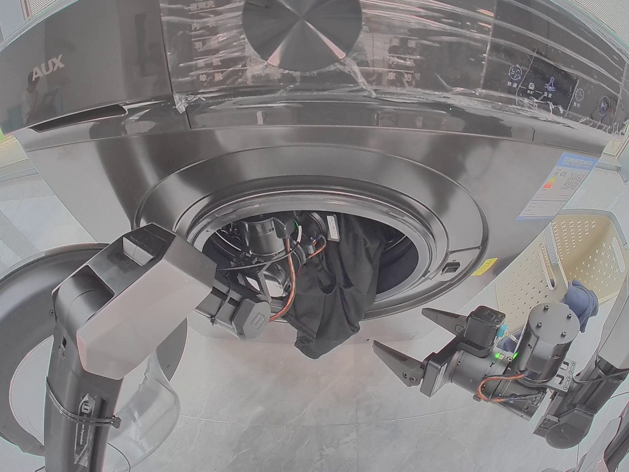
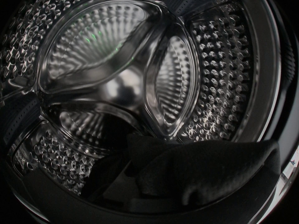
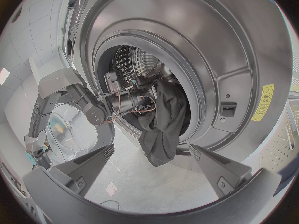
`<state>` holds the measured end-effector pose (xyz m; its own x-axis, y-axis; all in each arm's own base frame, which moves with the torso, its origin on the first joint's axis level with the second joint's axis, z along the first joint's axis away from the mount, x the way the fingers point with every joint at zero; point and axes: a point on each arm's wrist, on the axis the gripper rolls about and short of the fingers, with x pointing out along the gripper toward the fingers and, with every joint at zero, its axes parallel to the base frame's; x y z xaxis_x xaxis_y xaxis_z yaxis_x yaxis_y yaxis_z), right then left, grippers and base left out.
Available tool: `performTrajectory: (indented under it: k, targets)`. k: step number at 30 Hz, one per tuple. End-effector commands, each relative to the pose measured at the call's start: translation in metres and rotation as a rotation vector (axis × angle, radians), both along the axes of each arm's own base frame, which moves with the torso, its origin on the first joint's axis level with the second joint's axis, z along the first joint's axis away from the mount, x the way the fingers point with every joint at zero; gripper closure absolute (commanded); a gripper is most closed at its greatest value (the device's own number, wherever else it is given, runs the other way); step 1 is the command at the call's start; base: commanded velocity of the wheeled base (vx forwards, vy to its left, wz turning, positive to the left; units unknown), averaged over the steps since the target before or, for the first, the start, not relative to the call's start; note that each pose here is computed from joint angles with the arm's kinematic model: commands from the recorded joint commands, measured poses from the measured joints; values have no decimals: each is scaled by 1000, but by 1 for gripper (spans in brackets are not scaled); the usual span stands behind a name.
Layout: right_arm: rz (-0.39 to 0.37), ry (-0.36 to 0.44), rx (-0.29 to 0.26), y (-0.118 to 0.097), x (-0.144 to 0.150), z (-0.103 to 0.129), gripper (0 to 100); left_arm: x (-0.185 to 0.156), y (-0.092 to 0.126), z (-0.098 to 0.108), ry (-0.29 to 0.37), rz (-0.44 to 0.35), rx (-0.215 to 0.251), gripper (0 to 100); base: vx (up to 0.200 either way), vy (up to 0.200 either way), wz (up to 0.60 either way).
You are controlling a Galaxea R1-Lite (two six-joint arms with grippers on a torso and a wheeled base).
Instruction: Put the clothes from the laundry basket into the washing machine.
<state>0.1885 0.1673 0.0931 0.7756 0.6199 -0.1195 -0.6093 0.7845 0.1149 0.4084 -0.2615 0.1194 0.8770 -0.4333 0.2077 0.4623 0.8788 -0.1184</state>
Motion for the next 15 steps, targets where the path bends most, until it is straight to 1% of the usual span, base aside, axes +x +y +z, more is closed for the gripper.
performTrajectory:
  k: [1, 4, 6, 7, 10, 11, 12, 14, 15]
  targets:
    - [-7, -4, 3, -1, 1, 1, 0, 11, -3, 4, -26, 35, -28, 100, 0, 0, 0]
    - [-12, -2, 2, -2, 2, 1, 0, 13, -3, 5, -33, 38, -33, 100, 0, 0, 0]
    - [-4, -1, 1, -1, 1, 0, 0, 14, -4, 1, -31, 46, -34, 100, 0, 0, 0]
    - [-1, -3, 2, 0, 0, 1, 0, 14, -4, 1, -29, 50, -34, 0, 0, 0, 0]
    - [-6, -7, 6, -1, 1, 2, 0, 11, -5, 0, -19, 46, -31, 0, 0, 0, 0]
    - [-9, -8, 7, -1, 2, 2, 0, 9, -6, -1, -11, 43, -26, 0, 0, 0, 0]
    - [-12, -8, 7, -2, 2, 2, 0, 7, -5, -6, 10, 42, -10, 0, 0, 0, 0]
    - [-12, -8, 7, -2, 2, 2, 0, 7, -5, -6, 10, 42, -10, 0, 0, 0, 0]
    - [-9, -6, 5, -2, 2, 2, 0, -7, 1, -9, 72, 31, 36, 0, 0, 0, 0]
